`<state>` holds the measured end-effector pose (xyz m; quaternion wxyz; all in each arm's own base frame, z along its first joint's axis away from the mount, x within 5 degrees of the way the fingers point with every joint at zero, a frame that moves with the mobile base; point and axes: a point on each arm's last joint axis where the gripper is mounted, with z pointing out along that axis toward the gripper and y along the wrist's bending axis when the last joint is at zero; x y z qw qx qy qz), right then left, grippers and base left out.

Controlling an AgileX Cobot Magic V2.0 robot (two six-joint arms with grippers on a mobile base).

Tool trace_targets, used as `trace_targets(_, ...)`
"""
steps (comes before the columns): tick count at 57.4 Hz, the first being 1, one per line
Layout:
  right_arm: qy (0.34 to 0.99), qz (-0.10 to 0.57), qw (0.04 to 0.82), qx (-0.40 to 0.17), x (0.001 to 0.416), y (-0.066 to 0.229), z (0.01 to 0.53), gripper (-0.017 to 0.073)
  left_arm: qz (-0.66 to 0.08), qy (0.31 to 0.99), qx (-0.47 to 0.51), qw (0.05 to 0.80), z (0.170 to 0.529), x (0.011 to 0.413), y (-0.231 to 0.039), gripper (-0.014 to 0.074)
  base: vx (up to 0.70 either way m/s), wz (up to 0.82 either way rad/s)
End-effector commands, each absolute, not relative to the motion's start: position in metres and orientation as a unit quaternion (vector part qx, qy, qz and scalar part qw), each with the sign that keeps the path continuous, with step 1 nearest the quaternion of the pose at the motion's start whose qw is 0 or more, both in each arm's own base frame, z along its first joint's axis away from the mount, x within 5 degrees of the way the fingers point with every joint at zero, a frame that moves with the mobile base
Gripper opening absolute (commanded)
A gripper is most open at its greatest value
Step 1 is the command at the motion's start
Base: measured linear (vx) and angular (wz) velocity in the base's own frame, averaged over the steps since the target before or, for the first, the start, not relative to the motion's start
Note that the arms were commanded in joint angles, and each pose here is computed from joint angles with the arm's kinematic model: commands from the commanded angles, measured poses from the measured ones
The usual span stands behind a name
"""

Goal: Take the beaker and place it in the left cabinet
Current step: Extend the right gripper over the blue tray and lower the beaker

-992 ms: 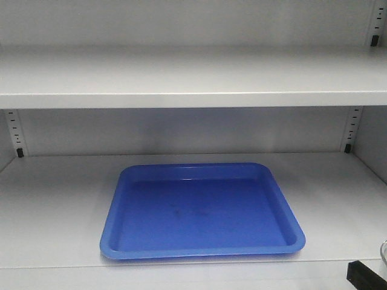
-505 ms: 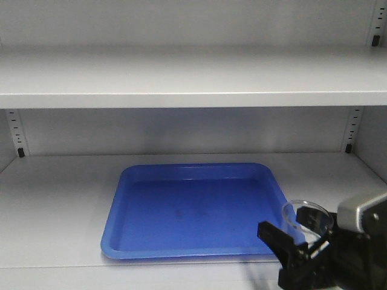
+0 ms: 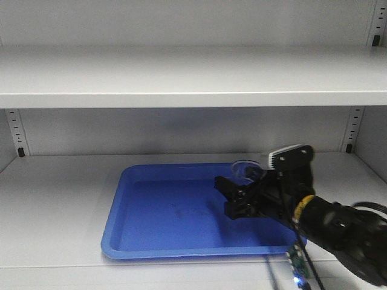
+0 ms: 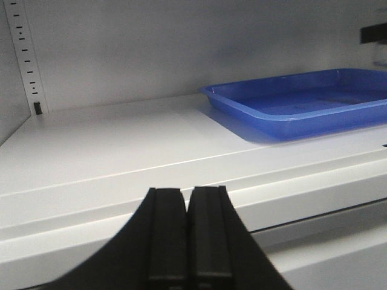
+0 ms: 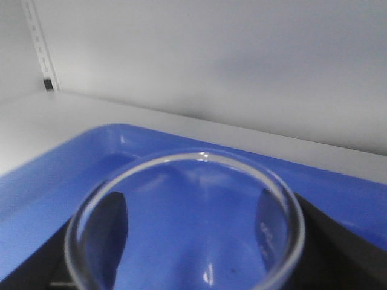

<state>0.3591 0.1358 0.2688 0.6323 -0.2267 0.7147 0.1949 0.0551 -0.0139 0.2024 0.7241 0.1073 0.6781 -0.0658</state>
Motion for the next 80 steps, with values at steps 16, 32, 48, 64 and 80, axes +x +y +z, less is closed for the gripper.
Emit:
trace_targets(16, 0.676, 0.206, 0.663, -0.249, 0.397, 0.149, 0.271, 0.0, -0.074, 0.647, 0.099, 0.752, 0.205, 0.054, -0.014, 0.0001, 0.0, 0.0)
trace_targets(32, 0.682, 0.206, 0.656, -0.249, 0.399, 0.15, 0.265, 0.0125, -0.074, 0.647, 0.099, 0.752, 0.205, 0.054, -0.014, 0.0001, 0.0, 0.0)
trace_targets(48, 0.683, 0.209, 0.656, -0.245, 0.399, 0.15, 0.265, 0.0469, -0.074, 0.647, 0.099, 0.752, 0.205, 0.054, -0.014, 0.0001, 0.0, 0.0)
trace_targets(64, 0.676, 0.21, 0.663, -0.244, 0.396, 0.149, 0.273, 0.0685, -0.074, 0.647, 0.099, 0.752, 0.205, 0.054, -0.014, 0.0001, 0.0, 0.0)
trace_targets(80, 0.642, 0.206, 0.698, -0.244, 0.38, 0.144, 0.315, 0.0642, -0.074, 0.647, 0.099, 0.752, 0.205, 0.054, -0.014, 0.0001, 0.0, 0.0)
